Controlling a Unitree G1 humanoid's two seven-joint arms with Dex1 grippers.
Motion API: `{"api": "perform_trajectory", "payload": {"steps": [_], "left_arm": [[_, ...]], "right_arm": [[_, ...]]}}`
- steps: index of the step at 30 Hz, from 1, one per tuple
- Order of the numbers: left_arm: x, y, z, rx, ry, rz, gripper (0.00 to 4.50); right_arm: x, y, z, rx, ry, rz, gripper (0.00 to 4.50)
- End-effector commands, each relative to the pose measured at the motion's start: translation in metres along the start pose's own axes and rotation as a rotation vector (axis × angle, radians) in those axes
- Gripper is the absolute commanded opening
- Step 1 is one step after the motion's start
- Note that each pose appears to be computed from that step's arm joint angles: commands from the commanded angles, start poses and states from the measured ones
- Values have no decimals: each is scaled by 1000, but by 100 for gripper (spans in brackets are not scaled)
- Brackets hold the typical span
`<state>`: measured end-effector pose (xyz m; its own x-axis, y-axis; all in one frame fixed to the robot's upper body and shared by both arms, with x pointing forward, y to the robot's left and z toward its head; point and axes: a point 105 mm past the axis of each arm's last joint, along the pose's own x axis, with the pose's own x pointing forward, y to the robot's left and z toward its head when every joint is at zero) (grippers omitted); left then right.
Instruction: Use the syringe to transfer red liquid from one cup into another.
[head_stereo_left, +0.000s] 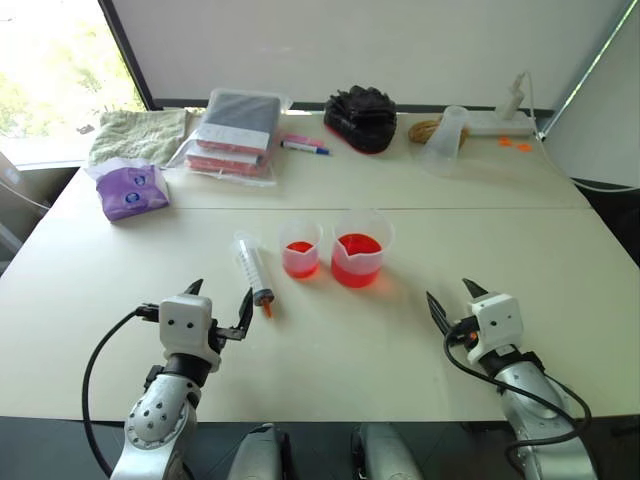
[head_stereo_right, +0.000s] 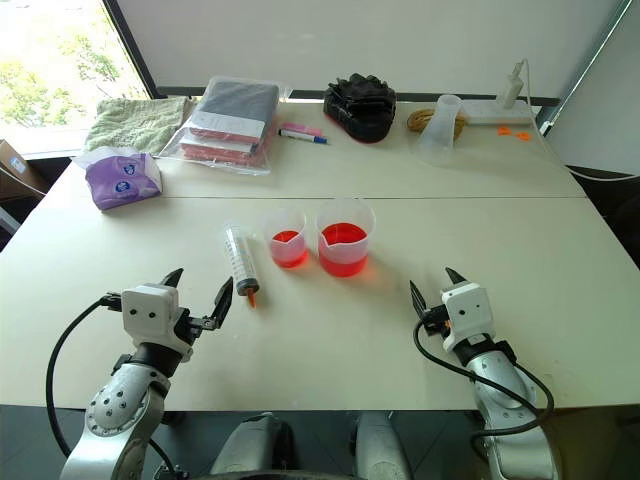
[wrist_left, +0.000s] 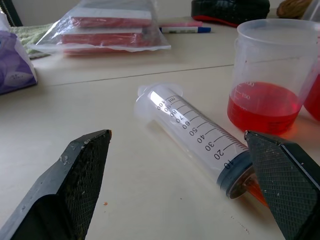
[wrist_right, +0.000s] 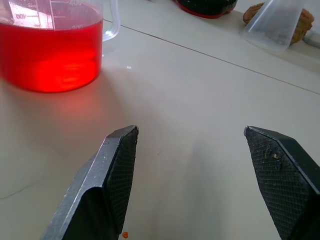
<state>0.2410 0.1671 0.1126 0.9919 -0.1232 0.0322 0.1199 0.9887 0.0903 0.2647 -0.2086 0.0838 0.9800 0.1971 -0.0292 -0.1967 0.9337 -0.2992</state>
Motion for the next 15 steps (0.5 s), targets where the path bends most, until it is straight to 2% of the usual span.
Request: {"api": "perform_trajectory", "payload": {"steps": [1, 15], "left_arm": [[-1, 3, 11, -2, -49, 12, 447], [6, 1, 13, -6, -46, -33, 447]], "right_arm": [[2, -10, 9, -16, -48, -12, 349], [10, -10, 14, -13, -54, 78, 349]]}}
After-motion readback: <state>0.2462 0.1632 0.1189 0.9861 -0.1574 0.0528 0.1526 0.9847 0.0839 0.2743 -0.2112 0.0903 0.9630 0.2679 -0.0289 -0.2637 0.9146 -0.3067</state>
